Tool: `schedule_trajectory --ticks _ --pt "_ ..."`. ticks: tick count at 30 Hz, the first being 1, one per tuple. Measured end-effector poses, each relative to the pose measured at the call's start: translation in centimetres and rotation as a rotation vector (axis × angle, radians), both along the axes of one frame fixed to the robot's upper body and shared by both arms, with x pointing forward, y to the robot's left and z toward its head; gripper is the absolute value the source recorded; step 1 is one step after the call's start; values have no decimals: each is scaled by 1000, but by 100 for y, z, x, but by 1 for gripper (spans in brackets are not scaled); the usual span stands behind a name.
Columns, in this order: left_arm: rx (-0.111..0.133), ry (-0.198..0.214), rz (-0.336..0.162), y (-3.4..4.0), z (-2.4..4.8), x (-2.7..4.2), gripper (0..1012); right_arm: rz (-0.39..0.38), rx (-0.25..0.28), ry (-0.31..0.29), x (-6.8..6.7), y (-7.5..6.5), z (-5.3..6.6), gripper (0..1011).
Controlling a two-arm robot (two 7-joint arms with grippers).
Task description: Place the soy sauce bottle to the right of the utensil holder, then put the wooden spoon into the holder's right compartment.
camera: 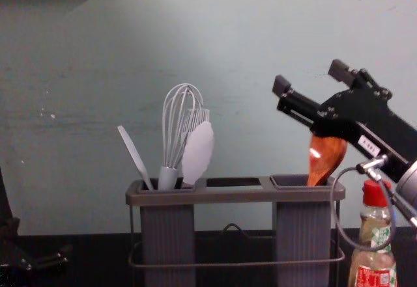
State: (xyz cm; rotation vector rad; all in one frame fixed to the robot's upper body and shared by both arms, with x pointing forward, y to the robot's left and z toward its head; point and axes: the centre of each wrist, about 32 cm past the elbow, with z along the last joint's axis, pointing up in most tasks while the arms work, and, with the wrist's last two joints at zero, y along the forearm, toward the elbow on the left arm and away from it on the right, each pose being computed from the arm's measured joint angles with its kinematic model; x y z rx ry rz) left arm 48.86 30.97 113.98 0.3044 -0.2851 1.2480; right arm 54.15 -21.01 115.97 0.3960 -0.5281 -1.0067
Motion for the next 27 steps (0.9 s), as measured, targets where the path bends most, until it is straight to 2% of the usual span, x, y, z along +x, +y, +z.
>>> schedule_trajectory --ticks 7,17,18,20,23,27 --pt "0 0 0 0 0 0 1011 -31 3 -20 -3 -135 96 1004" --pt "0 0 0 0 0 0 1011 -109 5 -49 -7 -487 225 1004" --pt "0 0 0 0 -1 0 1011 -109 5 -49 -7 -487 225 1004" --pt "0 0 0 0 0 0 1011 -142 -2 -41 -9 -608 243 1004" --pt "0 0 0 0 -1 0 1011 -175 -18 -20 -13 -685 256 1004" --pt "0 0 0 0 0 0 1011 -260 -65 48 -27 -838 304 1004"
